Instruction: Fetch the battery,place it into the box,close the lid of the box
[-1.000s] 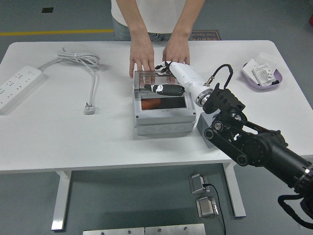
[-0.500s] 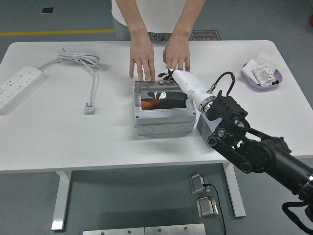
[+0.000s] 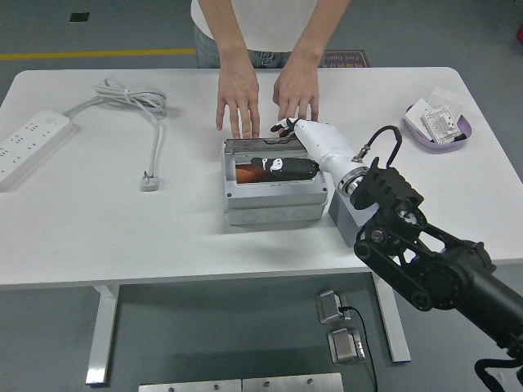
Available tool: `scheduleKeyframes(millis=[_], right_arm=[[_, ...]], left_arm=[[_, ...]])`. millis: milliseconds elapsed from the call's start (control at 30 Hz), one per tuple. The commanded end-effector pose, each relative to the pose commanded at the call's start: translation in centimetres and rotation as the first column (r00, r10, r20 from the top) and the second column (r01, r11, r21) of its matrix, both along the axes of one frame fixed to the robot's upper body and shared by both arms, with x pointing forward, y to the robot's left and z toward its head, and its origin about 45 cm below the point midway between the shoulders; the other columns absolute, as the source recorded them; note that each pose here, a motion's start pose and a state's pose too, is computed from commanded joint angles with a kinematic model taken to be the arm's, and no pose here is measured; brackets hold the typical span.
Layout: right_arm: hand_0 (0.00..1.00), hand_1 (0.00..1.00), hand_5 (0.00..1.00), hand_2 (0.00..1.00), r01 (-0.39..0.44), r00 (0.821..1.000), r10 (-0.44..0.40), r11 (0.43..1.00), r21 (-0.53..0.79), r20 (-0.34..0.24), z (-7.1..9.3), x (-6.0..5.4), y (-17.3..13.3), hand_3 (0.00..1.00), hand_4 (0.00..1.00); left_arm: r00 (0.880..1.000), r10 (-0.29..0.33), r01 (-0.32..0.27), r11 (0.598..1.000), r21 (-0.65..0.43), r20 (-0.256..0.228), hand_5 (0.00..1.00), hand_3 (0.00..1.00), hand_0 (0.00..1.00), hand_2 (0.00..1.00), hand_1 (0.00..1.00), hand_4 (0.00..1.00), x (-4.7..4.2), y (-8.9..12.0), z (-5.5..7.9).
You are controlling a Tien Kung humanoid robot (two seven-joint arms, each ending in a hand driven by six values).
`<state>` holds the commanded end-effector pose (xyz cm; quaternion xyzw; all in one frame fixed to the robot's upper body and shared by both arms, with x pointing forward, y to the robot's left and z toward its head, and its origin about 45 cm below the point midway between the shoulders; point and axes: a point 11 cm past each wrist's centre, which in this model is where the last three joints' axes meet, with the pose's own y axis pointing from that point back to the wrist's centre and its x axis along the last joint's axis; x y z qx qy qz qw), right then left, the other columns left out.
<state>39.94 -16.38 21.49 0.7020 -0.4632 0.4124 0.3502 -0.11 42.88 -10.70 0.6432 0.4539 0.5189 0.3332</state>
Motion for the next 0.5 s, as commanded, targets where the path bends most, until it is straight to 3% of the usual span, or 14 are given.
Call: scheduleKeyframes(millis=[500], right_arm=[[0.745,0.668,0.788,0.698,0.018,0.998,-0.017,1.0,0.017,-0.064,-2.3,-0.9,-0.1,0.758,0.987]], left_arm=[[1.0,0.004,-0.004,1.0,-0.001,-0.002,0.096,0.622,0.626,0.532,0.634,0.7,-0.06,-0.1,0.0]])
